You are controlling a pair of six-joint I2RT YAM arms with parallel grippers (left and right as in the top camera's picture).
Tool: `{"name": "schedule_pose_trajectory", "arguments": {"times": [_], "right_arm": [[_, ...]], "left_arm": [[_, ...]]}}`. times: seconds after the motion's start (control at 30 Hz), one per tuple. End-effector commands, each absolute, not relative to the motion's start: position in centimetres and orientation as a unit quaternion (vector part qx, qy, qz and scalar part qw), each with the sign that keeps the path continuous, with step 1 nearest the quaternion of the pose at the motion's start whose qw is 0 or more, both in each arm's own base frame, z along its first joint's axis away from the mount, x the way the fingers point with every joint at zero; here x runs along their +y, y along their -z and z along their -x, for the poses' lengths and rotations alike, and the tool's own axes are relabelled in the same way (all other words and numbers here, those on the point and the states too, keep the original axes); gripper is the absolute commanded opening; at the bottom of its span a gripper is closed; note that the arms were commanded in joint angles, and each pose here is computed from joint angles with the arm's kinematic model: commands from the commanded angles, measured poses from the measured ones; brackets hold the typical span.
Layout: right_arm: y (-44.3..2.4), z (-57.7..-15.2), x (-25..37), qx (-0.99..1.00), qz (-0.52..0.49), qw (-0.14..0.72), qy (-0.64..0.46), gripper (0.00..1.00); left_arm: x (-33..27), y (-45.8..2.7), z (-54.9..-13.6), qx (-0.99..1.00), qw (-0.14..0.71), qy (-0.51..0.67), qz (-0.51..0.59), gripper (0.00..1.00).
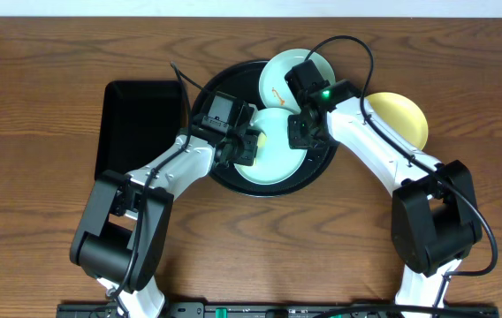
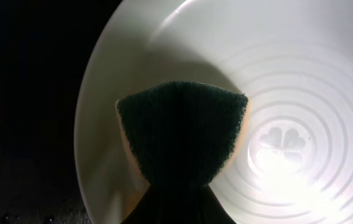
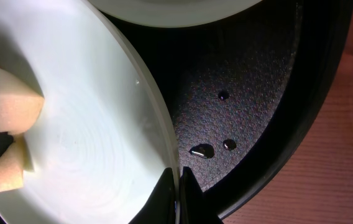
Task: Clean dirty plates on tray and stack at the side
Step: 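Scrub the tilted green plate with the sponge in the left gripper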
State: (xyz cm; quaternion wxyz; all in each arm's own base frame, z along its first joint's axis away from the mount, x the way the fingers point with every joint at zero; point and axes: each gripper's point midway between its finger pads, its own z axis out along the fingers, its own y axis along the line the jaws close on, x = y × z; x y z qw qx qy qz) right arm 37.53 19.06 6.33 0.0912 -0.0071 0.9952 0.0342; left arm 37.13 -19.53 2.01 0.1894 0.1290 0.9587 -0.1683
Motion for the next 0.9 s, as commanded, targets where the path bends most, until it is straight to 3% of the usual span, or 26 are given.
{"name": "schedule_pose_trajectory", "arguments": {"times": [0.0,0.87], "right_arm": [[-6.2,-37.2,19.7,0.995,0.017,0.087,-0.041,0.01],[-6.3,-37.1,20.2,0.994,0.035,0.089,-0.044,0.01]], "left_arm": [[-18.5,-0.1,-36.8,0.967,0.176,0.142,-0.118,0.08],[-18.1,-1.3,-40.2,0.955,0.251,0.116,-0.109,0.08]]}}
